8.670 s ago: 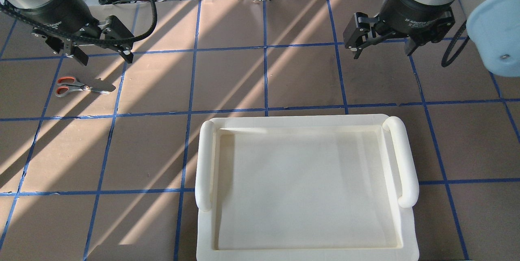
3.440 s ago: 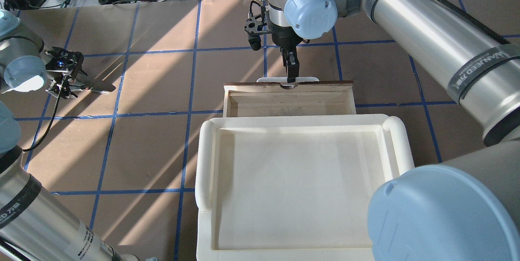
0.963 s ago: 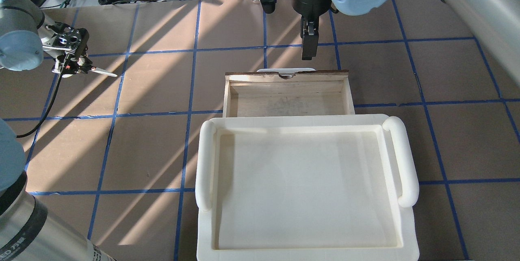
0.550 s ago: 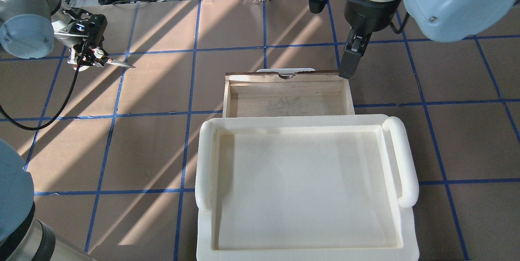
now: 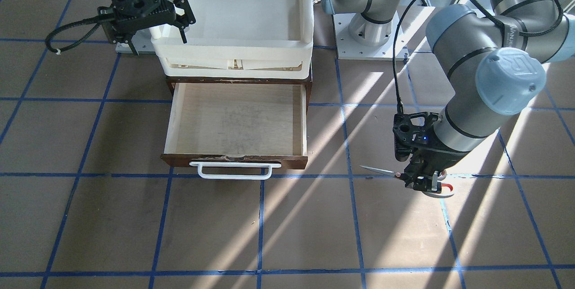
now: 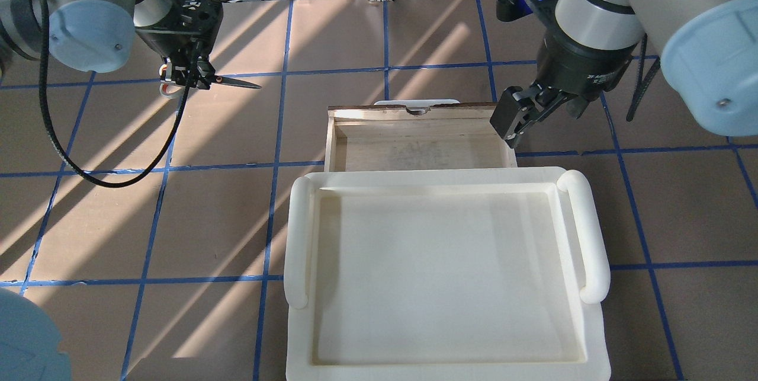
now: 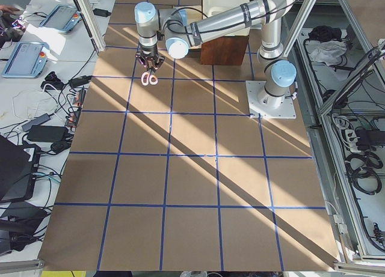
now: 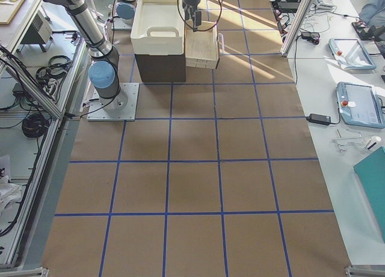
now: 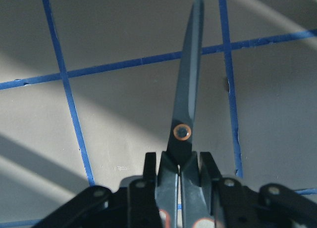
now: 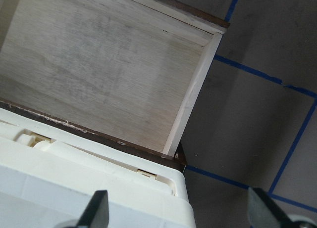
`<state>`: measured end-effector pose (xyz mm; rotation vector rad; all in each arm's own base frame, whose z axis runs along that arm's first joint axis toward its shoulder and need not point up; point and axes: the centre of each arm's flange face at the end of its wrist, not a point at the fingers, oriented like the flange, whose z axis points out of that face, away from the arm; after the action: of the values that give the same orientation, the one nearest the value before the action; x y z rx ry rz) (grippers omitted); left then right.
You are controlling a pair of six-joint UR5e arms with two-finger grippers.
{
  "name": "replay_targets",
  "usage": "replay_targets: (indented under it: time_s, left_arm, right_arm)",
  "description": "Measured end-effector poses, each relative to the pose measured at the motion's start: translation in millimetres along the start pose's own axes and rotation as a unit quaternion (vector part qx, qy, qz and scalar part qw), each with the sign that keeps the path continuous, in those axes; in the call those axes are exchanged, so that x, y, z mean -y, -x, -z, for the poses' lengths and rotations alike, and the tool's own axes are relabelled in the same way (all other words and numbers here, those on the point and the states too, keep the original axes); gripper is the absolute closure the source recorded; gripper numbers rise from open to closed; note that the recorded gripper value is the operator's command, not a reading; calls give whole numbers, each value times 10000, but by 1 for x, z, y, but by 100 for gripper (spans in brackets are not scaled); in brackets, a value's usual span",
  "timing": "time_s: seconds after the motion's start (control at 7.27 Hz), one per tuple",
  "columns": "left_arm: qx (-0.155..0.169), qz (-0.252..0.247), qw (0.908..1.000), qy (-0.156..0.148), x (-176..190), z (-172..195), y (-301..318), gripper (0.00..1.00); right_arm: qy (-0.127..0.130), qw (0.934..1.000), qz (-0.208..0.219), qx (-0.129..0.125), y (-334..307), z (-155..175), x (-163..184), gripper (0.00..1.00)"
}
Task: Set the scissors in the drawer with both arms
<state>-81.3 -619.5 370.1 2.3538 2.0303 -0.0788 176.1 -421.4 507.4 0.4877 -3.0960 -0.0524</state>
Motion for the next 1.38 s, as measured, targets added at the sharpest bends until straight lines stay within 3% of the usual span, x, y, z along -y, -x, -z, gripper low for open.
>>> replay_targets:
  time_s: [0.55,1.1,1.38]
  left_arm:
    - [-62,-245,9997,-74,129,10,-21,100]
    - [-235,-176,9995,-112,229,1,-52,100]
    - [-274,-332,9990,-126,259,4,-67,100]
  right_arm:
    - [-113,9924,-1221,-12,6,18,-22,0]
    - [-153,9905,-1365,-23,5,20,-22,0]
    - [-155,9908,-1342,-26,5,19,-21,0]
